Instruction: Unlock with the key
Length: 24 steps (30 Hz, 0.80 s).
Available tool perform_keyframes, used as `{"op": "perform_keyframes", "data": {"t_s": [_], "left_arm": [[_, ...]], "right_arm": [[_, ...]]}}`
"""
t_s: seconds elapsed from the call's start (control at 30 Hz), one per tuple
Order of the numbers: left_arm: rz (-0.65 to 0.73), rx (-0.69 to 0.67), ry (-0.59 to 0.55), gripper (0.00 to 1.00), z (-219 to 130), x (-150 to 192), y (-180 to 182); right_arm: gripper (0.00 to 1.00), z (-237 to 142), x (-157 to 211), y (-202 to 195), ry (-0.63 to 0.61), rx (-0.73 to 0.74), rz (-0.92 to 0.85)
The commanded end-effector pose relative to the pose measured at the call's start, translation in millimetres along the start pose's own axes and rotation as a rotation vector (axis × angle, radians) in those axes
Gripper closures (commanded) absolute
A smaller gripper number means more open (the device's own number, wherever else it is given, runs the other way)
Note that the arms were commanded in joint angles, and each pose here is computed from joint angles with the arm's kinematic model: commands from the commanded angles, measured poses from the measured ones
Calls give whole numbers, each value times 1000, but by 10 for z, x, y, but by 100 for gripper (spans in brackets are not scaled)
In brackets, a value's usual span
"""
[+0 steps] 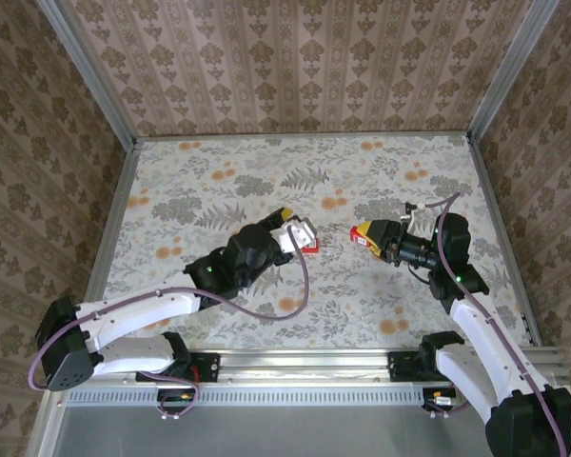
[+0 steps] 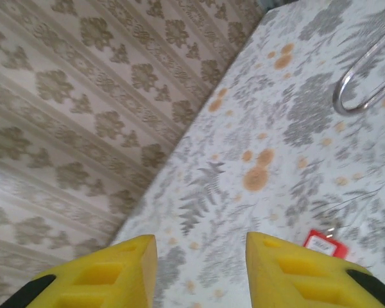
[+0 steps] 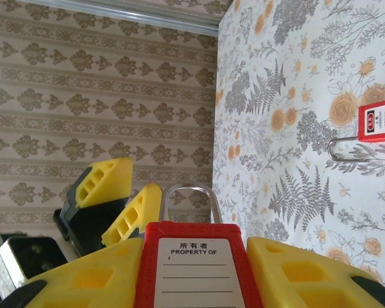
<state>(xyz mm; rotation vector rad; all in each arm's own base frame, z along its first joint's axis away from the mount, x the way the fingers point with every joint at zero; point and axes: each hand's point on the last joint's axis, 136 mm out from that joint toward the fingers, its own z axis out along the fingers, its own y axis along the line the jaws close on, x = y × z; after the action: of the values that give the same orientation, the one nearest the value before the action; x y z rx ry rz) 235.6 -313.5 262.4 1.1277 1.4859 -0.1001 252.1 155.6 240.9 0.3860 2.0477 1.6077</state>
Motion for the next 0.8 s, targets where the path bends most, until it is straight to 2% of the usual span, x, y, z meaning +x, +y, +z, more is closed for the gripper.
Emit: {"op": "perform_keyframes", "data": {"t_s": [0.0, 0.1, 0.2, 0.3, 0.47, 0.67, 0.77], "left_arm": [[-262, 330, 17, 56, -22, -31, -390], [-345, 461, 15, 54, -1, -99, -482], [-341, 528, 35, 54, 29, -140, -601], [-281, 550, 32, 56, 57, -170, -725], [-225, 591, -29, 68, 105, -320, -831], [-193, 679, -52, 75, 173, -411, -954], [-183, 713, -29, 80, 225, -402, -1027]], "right_arm": [[78, -32, 87, 38, 32, -25, -22], [78, -36, 107, 24, 37, -24, -18], [78, -37, 117, 24, 42, -25, -14], [78, -33, 127, 17, 50, -25, -4], [78, -36, 174, -11, 66, -25, 11], [78, -54, 246, -35, 90, -20, 10], [78, -55, 280, -63, 103, -15, 12]]}}
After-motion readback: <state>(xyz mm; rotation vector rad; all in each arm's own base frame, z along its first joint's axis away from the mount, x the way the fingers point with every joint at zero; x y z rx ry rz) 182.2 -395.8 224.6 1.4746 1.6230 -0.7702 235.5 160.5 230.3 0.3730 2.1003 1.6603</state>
